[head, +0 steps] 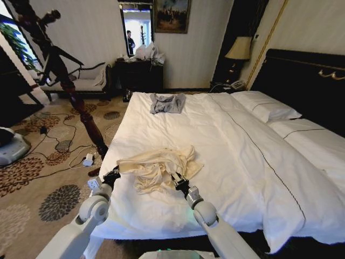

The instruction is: Pick up the clothes from the bed and hang them on the clothes hanger.

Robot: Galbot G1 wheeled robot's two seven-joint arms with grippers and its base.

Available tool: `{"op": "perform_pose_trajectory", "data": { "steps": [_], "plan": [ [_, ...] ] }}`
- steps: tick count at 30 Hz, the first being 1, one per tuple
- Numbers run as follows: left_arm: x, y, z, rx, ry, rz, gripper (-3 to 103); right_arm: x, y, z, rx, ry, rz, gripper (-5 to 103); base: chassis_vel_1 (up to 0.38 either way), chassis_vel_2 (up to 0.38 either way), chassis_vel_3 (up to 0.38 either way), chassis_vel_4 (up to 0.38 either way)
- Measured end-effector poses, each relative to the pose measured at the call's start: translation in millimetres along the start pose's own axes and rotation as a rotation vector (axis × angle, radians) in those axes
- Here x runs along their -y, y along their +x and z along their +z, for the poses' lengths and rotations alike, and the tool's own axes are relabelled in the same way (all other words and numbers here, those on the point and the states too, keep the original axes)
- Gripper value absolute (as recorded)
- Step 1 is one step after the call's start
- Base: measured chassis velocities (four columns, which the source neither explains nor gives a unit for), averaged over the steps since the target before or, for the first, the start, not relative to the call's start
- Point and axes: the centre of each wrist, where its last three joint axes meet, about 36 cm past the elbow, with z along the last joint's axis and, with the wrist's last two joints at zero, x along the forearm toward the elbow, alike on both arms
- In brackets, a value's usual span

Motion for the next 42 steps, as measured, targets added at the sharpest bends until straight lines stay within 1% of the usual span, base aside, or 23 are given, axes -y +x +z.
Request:
{"op": "perform_pose_trajectory", "data": {
  "steps": [1, 3, 5, 6, 17, 18, 19, 20, 21, 22, 24, 25, 26, 28, 29, 30, 31, 33, 35, 36, 37, 41, 42],
  "plan": [
    [-0.1, 0.1, 0.3, -0.001, 0.001, -0.001, 0, -0.2, 0.9, -0.3, 0.001, 0.001, 0.0, 15, 0.0, 0.0, 0.0, 0.0],
    [-0.2, 0.1, 0.5, -0.001, 0.002, -0.001, 0, -0.3, 1.7, -0.3, 0.001, 0.001, 0.0, 15, 0.0, 0.0, 0.0, 0.0],
    [-0.1, 0.1, 0.6, -0.002, 0.003, -0.001, 0, -1.0, 5.0, -0.3, 0.0, 0.004, -0.003, 5, 0.0, 0.0, 0.0, 0.0],
    [-0.1, 0.0, 0.5, -0.002, 0.003, -0.001, 0, -1.8, 7.3, -0.8, 0.002, 0.004, -0.005, 2, 0.0, 0.0, 0.0, 0.0],
    [-3.4, 1.3, -1.8, 0.0, 0.005, -0.009, 0, -19.4, 31.7, -3.0, 0.013, -0.005, -0.041, 0, 0.0, 0.0, 0.0, 0.0],
    [-3.7, 1.6, -1.4, -0.001, 0.005, -0.01, 0, -20.5, 34.5, -2.8, 0.013, -0.008, -0.045, -3, 0.0, 0.0, 0.0, 0.0],
    [-3.8, 1.8, -1.1, -0.002, 0.005, -0.01, 0, -21.0, 36.7, -2.4, 0.013, -0.008, -0.048, 1, 0.0, 0.0, 0.0, 0.0],
    [-4.1, 1.7, -0.7, -0.003, 0.005, -0.011, 0, -20.6, 40.4, -2.5, 0.02, -0.004, -0.049, 1, 0.0, 0.0, 0.0, 0.0],
    [-4.7, 1.3, -0.2, -0.004, 0.006, -0.014, 0, -20.0, 43.9, -3.4, 0.033, 0.001, -0.046, 7, 0.0, 0.0, 0.0, 0.0],
    [-4.7, 1.3, -0.2, -0.004, 0.006, -0.014, 0, -20.0, 43.9, -3.4, 0.033, 0.001, -0.046, 7, 0.0, 0.0, 0.0, 0.0],
    [-5.8, 0.4, 0.3, -0.006, 0.011, -0.02, 0, -16.7, 50.3, -12.2, 0.077, -0.003, -0.033, 18, 0.0, 0.0, 0.0, 0.0],
    [-6.7, -0.3, 0.6, -0.009, 0.015, -0.026, 0, -13.6, 53.5, -19.5, 0.1, -0.012, -0.027, 23, 0.0, 0.0, 0.0, 0.0],
    [-7.6, -0.9, 0.7, -0.01, 0.017, -0.03, 0, -9.9, 56.2, -27.1, 0.121, -0.023, -0.021, 23, 0.0, 0.0, 0.0, 0.0],
    [-8.5, -1.8, 0.7, -0.011, 0.018, -0.035, 0, -6.1, 58.0, -32.7, 0.134, -0.034, -0.016, 28, 0.0, 0.0, 0.0, 0.0],
    [-9.7, -3.2, 0.4, -0.011, 0.018, -0.042, 0, 0.7, 59.8, -37.9, 0.14, -0.054, -0.004, 33, 0.0, 0.0, 0.0, 0.0],
    [-11.1, -4.9, -0.5, -0.008, 0.019, -0.049, 0, 6.3, 60.4, -38.7, 0.136, -0.07, 0.01, 39, 0.0, 0.0, 0.0, 0.0],
    [-11.1, -4.9, -0.5, -0.008, 0.019, -0.049, 0, 6.3, 60.4, -38.7, 0.136, -0.07, 0.01, 39, 0.0, 0.0, 0.0, 0.0],
    [-15.8, -8.9, -5.1, 0.003, 0.026, -0.068, 0, 21.2, 61.2, -35.3, 0.111, -0.121, 0.05, 49, 0.0, 0.0, 0.0, 0.0],
    [-22.1, -12.4, -11.8, 0.016, 0.044, -0.086, 0, 30.3, 63.0, -28.6, 0.07, -0.196, 0.069, 61, 0.0, 0.0, 0.0, 0.0],
    [-22.1, -12.4, -11.8, 0.016, 0.044, -0.086, 0, 30.3, 63.0, -28.6, 0.07, -0.196, 0.069, 61, 0.0, 0.0, 0.0, 0.0],
    [-25.0, -13.6, -15.4, 0.022, 0.051, -0.093, 0, 31.5, 64.1, -24.5, 0.052, -0.225, 0.07, 61, 0.0, 0.0, 0.0, 0.0],
    [-36.0, -16.0, -31.4, 0.053, 0.069, -0.115, 0, 17.1, 65.2, -10.2, 0.006, -0.255, 0.039, 83, 0.0, 0.0, 0.0, 0.0],
    [-36.0, -16.0, -31.4, 0.053, 0.069, -0.115, 0, 17.1, 65.2, -10.2, 0.006, -0.255, 0.039, 83, 0.0, 0.0, 0.0, 0.0]
  ]
}}
